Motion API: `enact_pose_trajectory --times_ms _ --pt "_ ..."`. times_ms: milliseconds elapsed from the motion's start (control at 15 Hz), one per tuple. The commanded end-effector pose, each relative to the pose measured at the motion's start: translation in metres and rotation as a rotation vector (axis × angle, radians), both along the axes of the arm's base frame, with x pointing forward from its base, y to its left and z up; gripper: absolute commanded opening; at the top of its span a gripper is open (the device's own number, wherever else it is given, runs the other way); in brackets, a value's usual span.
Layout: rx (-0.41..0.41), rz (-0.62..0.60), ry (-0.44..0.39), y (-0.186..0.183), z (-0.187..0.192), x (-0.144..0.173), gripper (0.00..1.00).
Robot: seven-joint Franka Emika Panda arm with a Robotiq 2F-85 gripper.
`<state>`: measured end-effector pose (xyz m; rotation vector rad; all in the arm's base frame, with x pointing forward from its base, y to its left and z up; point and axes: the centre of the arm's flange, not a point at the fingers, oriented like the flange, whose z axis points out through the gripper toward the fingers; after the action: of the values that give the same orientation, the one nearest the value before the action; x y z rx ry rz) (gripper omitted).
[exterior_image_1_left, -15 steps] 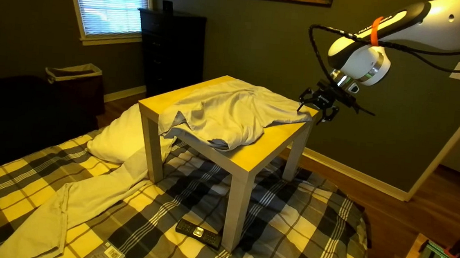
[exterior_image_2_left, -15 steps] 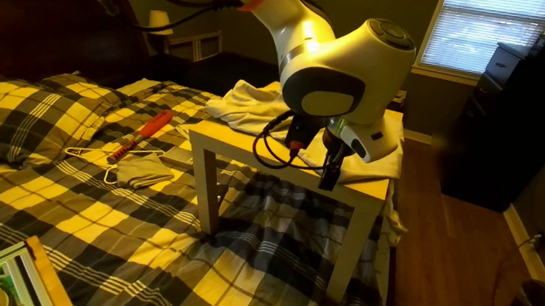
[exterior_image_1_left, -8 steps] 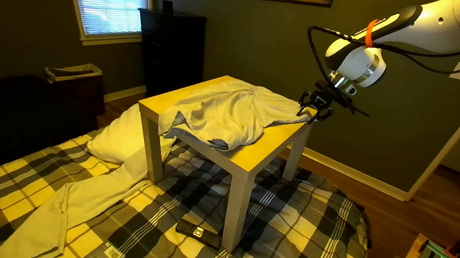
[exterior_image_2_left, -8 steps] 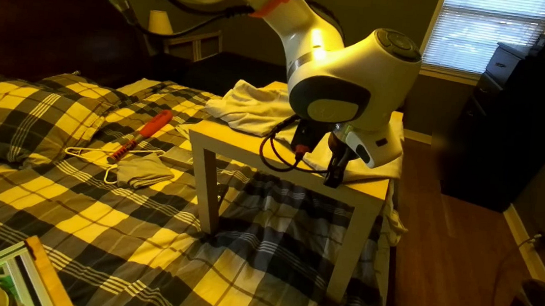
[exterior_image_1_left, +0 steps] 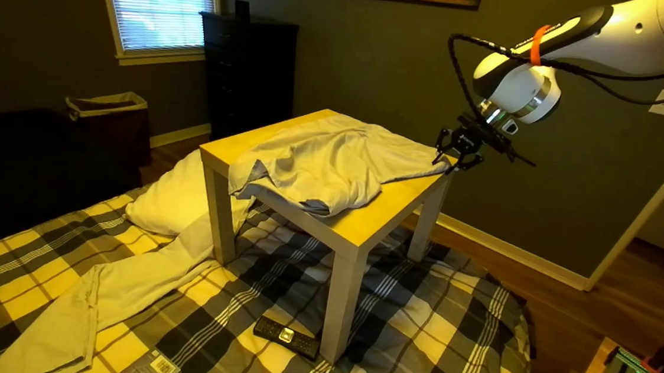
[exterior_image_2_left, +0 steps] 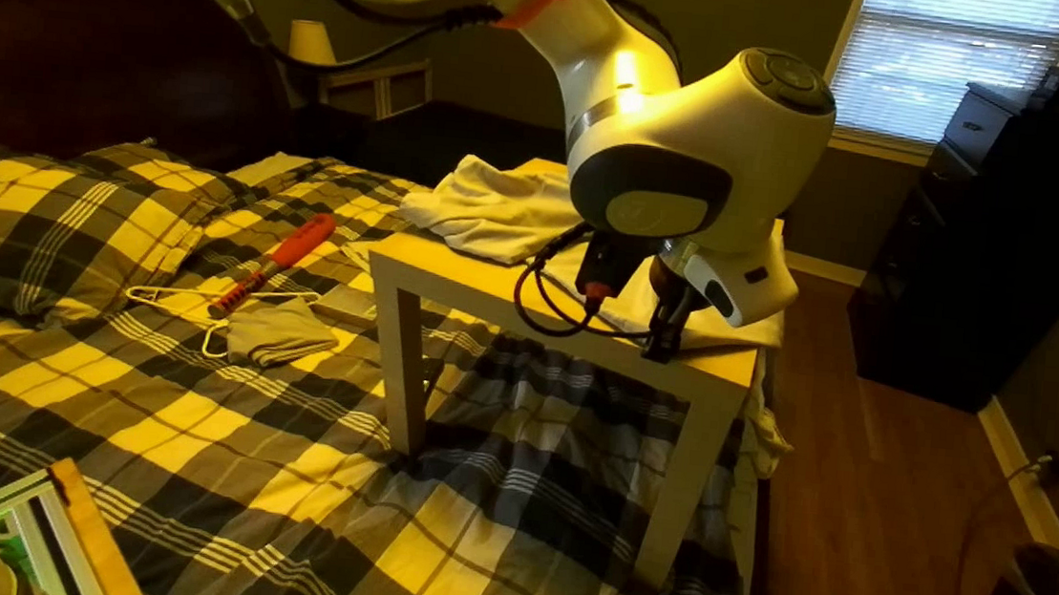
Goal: Fold the cloth on the table
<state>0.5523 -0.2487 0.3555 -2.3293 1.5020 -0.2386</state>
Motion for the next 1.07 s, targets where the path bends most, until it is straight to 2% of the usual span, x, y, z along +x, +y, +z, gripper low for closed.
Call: enact_pose_trajectory --times_ms 0,67,200,333,800,867,933,1000 --pt "-0.012 -0.004 -0.048 -0.006 0.006 0.001 0.35" --pt "-0.014 -0.001 -0.048 -0.006 0.008 0.000 0.35" --pt "-0.023 -0.003 -0.050 -0.008 0.009 -0.002 0.19" --pt "-0.030 0.002 -0.047 -0.009 0.010 -0.006 0.12" --pt "-0.081 0.035 -0.077 -0.008 0.026 -0.010 0.24" --pt "-0.101 0.044 -0.089 -0.007 0.032 -0.012 0.21" --pt "-0.120 0.046 -0.096 -0.006 0.037 -0.012 0.10" --pt "-0.137 0.050 -0.099 -0.005 0.042 -0.013 0.06"
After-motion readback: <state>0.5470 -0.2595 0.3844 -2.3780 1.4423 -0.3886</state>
